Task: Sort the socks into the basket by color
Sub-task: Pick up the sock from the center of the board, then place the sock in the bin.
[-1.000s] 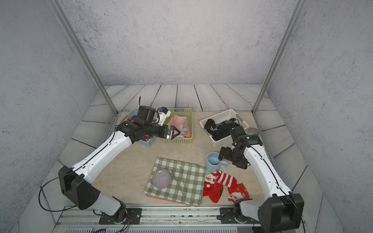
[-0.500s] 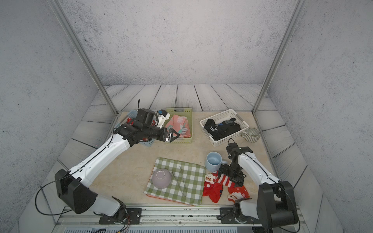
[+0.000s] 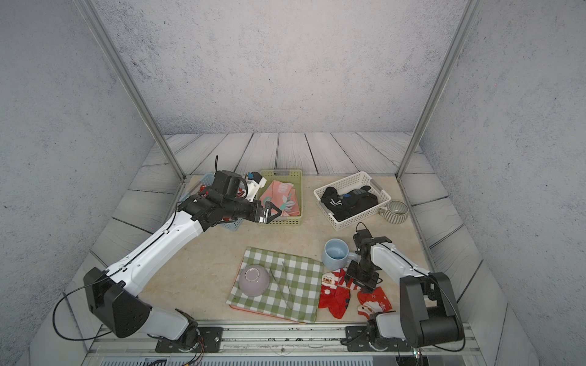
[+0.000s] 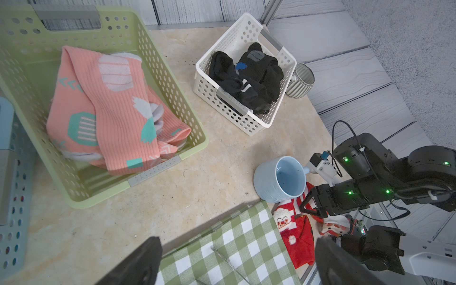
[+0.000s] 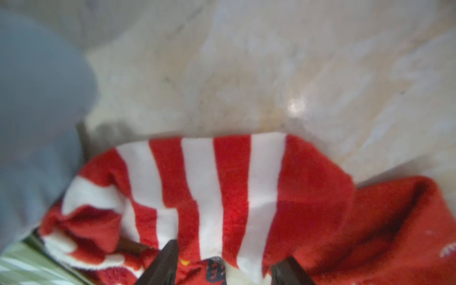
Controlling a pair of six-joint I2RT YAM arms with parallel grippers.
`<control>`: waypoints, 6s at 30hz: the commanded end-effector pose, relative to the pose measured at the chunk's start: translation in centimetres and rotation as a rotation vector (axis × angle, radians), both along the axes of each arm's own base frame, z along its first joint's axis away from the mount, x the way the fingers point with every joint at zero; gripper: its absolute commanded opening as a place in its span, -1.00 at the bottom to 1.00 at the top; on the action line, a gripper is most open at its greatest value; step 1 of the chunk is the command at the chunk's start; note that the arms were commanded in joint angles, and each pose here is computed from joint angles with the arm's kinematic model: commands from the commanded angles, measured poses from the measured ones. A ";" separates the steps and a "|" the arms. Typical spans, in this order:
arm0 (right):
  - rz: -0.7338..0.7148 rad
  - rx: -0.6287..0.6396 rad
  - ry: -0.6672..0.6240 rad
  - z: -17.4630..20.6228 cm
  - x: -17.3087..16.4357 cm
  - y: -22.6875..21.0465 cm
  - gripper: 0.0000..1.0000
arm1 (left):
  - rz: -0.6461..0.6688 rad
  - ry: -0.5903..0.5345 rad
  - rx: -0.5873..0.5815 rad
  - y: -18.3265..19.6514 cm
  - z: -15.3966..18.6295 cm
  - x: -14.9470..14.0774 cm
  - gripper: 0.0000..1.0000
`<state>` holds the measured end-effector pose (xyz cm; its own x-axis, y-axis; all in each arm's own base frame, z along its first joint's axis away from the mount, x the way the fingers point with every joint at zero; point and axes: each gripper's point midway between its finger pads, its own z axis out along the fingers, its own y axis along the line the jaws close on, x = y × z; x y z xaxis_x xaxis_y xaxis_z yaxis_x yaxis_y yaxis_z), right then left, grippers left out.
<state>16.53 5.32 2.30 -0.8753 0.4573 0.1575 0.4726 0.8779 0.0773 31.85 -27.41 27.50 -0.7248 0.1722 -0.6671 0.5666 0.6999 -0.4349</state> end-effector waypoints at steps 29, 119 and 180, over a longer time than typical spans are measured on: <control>-0.012 -0.015 -0.263 3.2 2.5 -0.6 -1.00 | 0.000 -0.038 -0.017 -0.2 1.0 0.2 0.99; 0.420 0.587 -1.196 41.7 14.0 13.2 0.72 | 0.032 -0.585 0.001 -7.8 7.2 3.6 -1.00; 0.360 0.454 -0.850 29.3 14.8 9.2 0.97 | 0.635 0.076 0.369 21.5 -11.0 21.7 0.98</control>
